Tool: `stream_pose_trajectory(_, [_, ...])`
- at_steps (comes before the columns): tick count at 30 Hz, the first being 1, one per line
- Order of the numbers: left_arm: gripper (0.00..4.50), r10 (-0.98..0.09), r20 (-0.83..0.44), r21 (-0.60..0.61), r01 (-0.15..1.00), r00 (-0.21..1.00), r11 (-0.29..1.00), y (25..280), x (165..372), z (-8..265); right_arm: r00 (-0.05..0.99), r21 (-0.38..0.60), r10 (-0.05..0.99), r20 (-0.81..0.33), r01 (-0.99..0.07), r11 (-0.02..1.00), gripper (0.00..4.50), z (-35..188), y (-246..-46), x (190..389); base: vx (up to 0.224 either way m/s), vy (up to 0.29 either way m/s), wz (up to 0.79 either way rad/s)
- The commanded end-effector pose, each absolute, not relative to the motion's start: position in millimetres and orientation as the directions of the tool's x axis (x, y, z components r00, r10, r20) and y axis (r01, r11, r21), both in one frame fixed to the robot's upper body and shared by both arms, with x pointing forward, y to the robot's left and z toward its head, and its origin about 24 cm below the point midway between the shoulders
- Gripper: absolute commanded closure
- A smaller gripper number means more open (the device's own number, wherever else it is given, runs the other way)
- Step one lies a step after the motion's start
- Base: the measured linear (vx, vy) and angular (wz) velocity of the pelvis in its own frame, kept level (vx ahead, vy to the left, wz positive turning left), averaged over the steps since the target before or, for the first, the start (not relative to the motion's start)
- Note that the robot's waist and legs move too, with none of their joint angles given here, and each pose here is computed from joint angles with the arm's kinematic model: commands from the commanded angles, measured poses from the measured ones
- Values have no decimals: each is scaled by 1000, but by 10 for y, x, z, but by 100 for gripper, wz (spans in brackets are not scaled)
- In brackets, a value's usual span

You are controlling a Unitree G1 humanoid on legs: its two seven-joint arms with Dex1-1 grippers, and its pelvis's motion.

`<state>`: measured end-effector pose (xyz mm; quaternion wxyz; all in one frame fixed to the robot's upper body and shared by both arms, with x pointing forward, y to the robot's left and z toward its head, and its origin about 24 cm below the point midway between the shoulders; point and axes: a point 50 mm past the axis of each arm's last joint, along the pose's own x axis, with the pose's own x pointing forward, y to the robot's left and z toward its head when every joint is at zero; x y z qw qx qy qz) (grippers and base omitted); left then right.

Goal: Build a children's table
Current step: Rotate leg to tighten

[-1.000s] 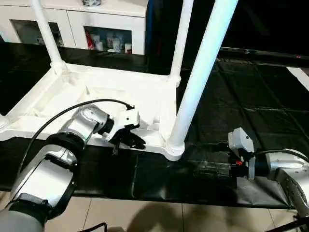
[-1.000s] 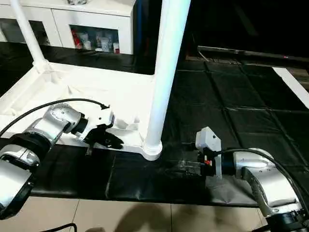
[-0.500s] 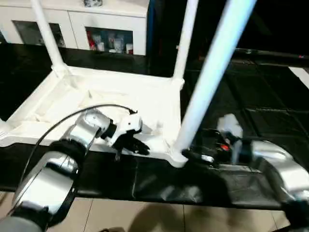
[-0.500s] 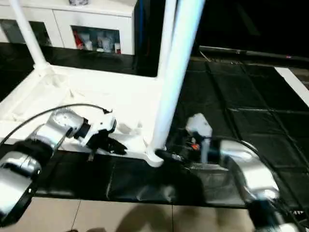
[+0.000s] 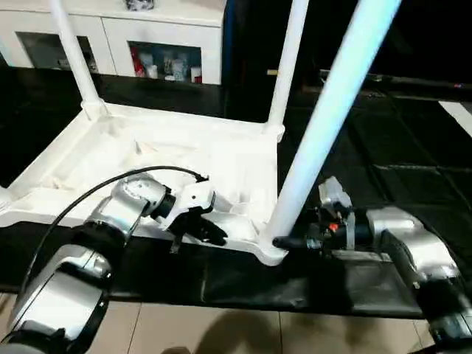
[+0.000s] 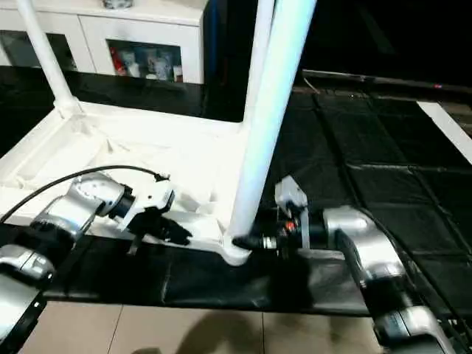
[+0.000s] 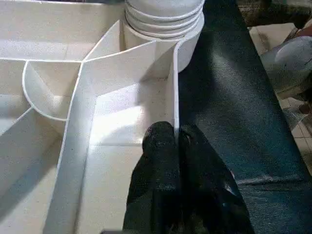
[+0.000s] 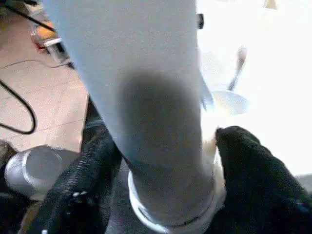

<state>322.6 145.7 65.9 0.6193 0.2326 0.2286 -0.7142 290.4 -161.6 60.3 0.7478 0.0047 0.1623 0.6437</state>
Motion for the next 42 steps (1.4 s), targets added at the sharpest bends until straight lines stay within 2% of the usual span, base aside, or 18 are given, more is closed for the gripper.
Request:
stream_pose_trajectory(1, [450,-747,-638,-82,981,-187,-176,1455,3170,611,95,208,965,-245,-967,148,155,624,-1603,2935,0,0,0])
stream_pose_trajectory(6, [450,-748,-639,-80,983,-180,-167,1463,3175,621,53,221,968,-246,-969,110,216,605,-1584,2946,0,0,0])
stream_pose_trajectory(14, [450,-774,-623,-78,993,-116,-87,1465,3211,635,44,234,975,-219,-967,96,242,589,-1545,2950,0,0,0])
stream_pose_trajectory(17, [450,-778,-628,-67,997,-13,37,1460,3285,621,119,198,969,-216,-967,163,243,555,-1475,2950,0,0,0])
stream_pose_trajectory(19, [450,-790,-613,-62,995,22,76,1426,3316,636,151,175,967,-206,-966,188,245,553,-1431,2960,0,0,0])
stream_pose_trajectory(20, [450,-798,-599,-53,991,68,124,1381,3354,654,196,179,957,-215,-955,236,245,539,-1374,2985,0,0,0])
stream_pose_trajectory(21, [450,-812,-570,-43,981,130,188,1288,3405,692,281,193,932,-230,-925,327,247,514,-1273,3042,0,0,0])
stream_pose_trajectory(25, [450,-819,-528,-39,957,225,288,1095,3482,758,425,223,875,-233,-852,473,250,481,-1058,3148,0,0,0])
stream_pose_trajectory(26, [450,-819,-525,-38,954,233,296,1077,3488,762,434,225,870,-235,-846,483,251,477,-1038,3154,0,0,0])
stream_pose_trajectory(31, [450,-767,-484,6,878,421,478,699,3611,800,624,258,726,-289,-680,687,252,411,-633,3301,0,0,0])
stream_pose_trajectory(36, [450,-749,-513,47,885,419,463,672,3595,755,641,235,716,-277,-677,698,252,448,-521,3318,0,0,0])
stream_pose_trajectory(37, [450,-749,-513,47,885,419,463,674,3595,755,642,234,715,-276,-677,698,199,449,-521,3318,0,0,0])
stream_pose_trajectory(42, [450,-730,-548,90,896,408,434,823,3583,714,644,224,723,-249,-688,690,155,472,-597,3304,0,0,0])
